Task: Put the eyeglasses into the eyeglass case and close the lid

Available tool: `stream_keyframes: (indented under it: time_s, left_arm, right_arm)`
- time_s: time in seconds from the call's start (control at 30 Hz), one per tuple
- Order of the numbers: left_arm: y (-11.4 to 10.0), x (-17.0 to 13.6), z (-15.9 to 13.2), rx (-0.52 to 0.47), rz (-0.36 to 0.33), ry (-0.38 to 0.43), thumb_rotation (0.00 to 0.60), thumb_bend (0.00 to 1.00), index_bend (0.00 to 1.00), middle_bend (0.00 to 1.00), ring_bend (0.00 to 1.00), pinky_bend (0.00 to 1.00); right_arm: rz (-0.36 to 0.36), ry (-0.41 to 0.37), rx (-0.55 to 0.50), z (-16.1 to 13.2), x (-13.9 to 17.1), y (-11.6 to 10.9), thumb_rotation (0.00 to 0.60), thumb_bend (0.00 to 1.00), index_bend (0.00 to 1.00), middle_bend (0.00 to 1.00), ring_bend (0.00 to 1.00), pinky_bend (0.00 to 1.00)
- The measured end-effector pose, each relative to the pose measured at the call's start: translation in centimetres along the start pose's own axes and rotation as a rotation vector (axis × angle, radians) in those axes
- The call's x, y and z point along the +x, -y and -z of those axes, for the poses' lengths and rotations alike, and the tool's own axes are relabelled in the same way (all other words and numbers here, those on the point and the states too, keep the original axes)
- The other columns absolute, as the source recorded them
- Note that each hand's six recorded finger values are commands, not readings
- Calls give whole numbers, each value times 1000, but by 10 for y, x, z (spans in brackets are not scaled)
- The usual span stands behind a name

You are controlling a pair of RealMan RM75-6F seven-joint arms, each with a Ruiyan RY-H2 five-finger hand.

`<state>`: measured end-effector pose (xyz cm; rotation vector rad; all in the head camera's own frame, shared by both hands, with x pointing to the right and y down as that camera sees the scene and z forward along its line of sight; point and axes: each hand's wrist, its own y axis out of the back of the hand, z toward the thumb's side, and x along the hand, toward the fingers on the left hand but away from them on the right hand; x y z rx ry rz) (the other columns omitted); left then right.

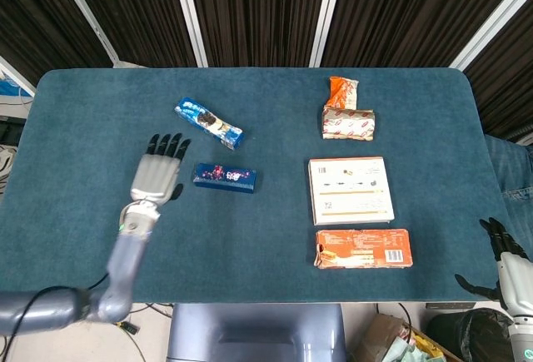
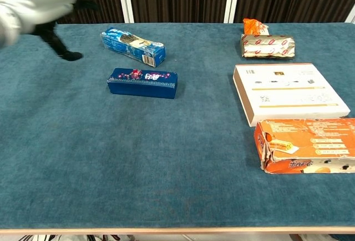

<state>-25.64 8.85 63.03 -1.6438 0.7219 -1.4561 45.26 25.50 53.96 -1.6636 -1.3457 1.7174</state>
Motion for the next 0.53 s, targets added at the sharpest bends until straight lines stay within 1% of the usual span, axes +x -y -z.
stream_keyframes:
  time_s: [0.17,0.2,0.3,0.4,0.53]
  left_arm:
    - [-10,-46,47,-48,-53,-24,600,273,66,22,0,17]
    - [-11,-59,60,-60,-59,-36,600,273,66,22,0,17]
    - [-11,-91,91,-81,-52,-75,600,273,66,22,0,17]
    - [-12,-114,108,-117,-58,-94,600,273,66,22,0,17]
    - [-12,-136,121,-155,-74,-94,600,273,66,22,0,17]
  right_arm:
    - [8,-15,16,-2,0,0,600,254,99,53,124,161]
    - [10,-18,19,-2,0,0,600,254,98,51,123,161]
    - [21,-33,31,-3,0,-2,600,248,98,47,122,161]
    - [38,-57,39,-7,0,-4,600,236,98,43,121,161]
    - [71,-108,57,-12,0,-8,600,219,96,39,117,161]
